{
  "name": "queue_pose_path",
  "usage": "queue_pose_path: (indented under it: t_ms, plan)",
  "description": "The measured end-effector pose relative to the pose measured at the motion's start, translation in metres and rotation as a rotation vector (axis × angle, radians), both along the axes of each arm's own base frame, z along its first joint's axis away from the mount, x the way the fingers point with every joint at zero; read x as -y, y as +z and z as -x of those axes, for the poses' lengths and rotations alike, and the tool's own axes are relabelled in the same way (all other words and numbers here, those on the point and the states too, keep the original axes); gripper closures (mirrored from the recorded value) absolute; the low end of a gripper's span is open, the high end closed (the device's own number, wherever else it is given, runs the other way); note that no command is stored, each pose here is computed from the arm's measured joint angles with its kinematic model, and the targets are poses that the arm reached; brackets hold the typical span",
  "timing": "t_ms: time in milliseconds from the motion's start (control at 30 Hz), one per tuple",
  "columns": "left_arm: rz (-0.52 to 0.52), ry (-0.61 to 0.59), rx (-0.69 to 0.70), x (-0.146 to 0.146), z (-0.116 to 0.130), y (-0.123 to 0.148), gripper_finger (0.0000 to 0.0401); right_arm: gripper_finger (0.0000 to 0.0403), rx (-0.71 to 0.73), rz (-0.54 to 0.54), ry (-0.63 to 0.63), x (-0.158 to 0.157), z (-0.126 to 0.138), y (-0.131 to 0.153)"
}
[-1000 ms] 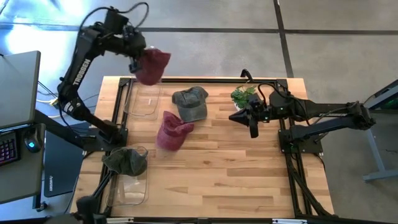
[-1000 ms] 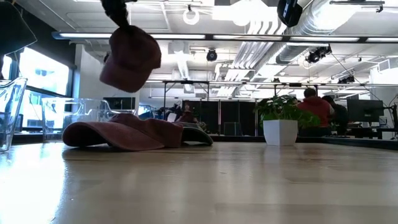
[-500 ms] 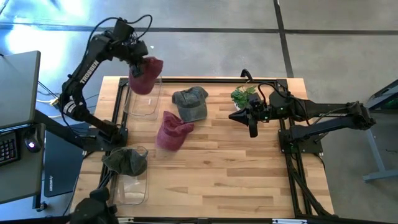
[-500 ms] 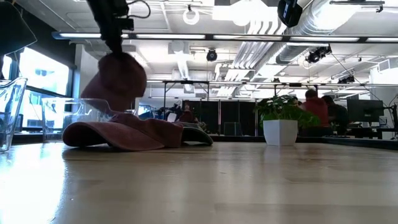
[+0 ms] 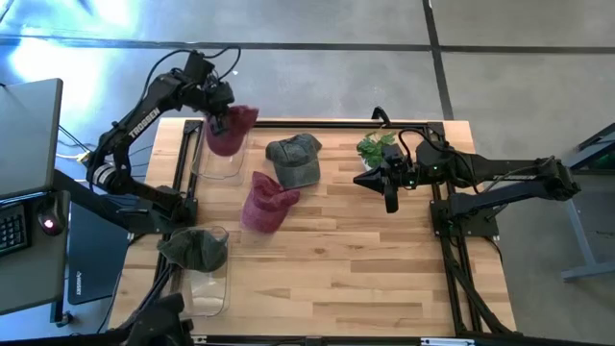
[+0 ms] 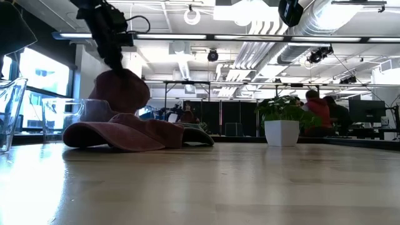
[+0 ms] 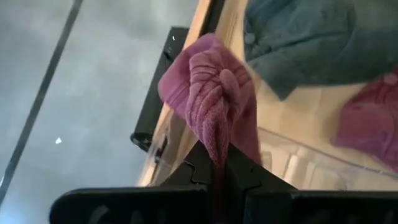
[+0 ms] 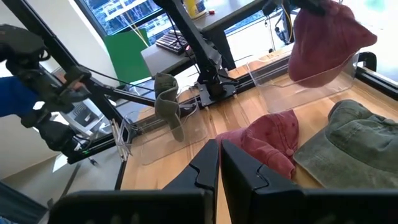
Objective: Pick & Place hat
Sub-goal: Put the bottom red cap into the top transparent bin, then put the black cap into the bottom transparent bin
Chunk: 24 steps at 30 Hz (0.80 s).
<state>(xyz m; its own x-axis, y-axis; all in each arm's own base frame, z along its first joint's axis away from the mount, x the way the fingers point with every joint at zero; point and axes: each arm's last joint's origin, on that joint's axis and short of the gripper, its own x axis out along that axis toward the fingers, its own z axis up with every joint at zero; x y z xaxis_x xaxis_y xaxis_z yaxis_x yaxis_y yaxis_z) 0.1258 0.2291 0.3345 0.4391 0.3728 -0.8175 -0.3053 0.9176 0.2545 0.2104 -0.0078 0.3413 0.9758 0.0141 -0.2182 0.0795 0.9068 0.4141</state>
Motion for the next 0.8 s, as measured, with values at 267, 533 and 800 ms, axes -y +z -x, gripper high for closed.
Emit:
queue_pose_path:
  t_ms: [267,533,800]
  plan:
    - [-0.072,0.126,-0.031,-0.008,0.000,-0.007,0.0347,0.0391,0.000,-0.003,-0.001,0.000,0.000,0.000]
    - [-0.128,0.261,-0.013,-0.011,0.001,0.009,0.0236,0.0391,0.000,-0.038,-0.008,0.000,0.000,0.000]
    - [0.059,0.565,0.185,0.007,0.010,0.061,0.0186,0.0391,0.000,-0.067,-0.014,0.000,0.000,0.000]
